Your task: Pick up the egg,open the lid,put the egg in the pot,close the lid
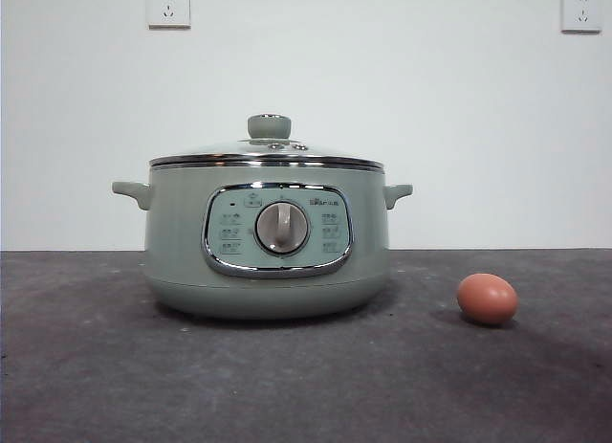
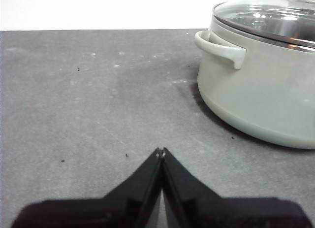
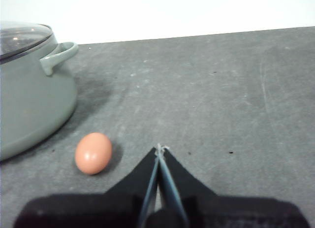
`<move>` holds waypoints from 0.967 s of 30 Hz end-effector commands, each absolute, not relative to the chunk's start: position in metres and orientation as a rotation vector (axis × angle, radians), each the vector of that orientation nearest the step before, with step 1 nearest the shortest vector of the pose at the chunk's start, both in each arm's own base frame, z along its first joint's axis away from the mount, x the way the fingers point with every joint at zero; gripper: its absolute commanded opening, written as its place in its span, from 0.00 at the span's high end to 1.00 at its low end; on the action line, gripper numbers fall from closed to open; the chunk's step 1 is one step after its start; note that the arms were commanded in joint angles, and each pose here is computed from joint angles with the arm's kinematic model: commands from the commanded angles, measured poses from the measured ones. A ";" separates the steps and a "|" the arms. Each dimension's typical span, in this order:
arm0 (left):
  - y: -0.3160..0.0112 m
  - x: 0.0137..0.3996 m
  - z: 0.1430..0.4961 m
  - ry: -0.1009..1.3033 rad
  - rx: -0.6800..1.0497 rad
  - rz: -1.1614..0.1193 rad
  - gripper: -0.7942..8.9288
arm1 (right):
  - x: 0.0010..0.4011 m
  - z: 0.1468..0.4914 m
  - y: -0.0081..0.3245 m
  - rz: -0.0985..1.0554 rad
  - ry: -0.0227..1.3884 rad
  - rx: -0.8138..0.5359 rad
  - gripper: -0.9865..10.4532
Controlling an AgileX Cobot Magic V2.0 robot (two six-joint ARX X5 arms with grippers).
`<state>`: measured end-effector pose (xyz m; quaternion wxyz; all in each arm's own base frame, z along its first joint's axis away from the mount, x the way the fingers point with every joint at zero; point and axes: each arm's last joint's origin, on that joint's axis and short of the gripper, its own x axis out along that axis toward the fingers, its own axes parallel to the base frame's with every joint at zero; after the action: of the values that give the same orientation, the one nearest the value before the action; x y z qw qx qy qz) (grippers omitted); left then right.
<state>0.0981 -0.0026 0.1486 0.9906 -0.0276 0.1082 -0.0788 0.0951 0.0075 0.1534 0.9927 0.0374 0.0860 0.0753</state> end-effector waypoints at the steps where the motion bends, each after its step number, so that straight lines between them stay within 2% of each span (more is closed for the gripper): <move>1: -0.002 0.098 0.154 0.203 -0.130 -0.148 0.92 | 0.095 0.157 0.008 0.147 0.167 0.202 0.92; 5: -0.003 0.094 0.175 0.187 -0.187 -0.175 0.93 | 0.091 0.170 0.008 0.142 0.161 0.296 0.92; 13: -0.004 0.082 0.226 0.221 -0.207 -0.192 0.93 | 0.079 0.219 0.008 0.169 0.144 0.318 0.92; 16: -0.005 0.079 0.246 0.240 -0.213 -0.228 0.93 | 0.075 0.240 0.008 0.169 0.168 0.298 0.92; 29: -0.010 0.076 0.326 0.348 -0.213 -0.400 0.93 | 0.068 0.341 0.011 0.320 0.278 0.139 0.92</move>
<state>0.0769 -0.0101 0.3222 0.9589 -0.1150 0.1781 -0.1886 0.0690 0.0113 0.3359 0.9739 0.0883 0.1429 0.1526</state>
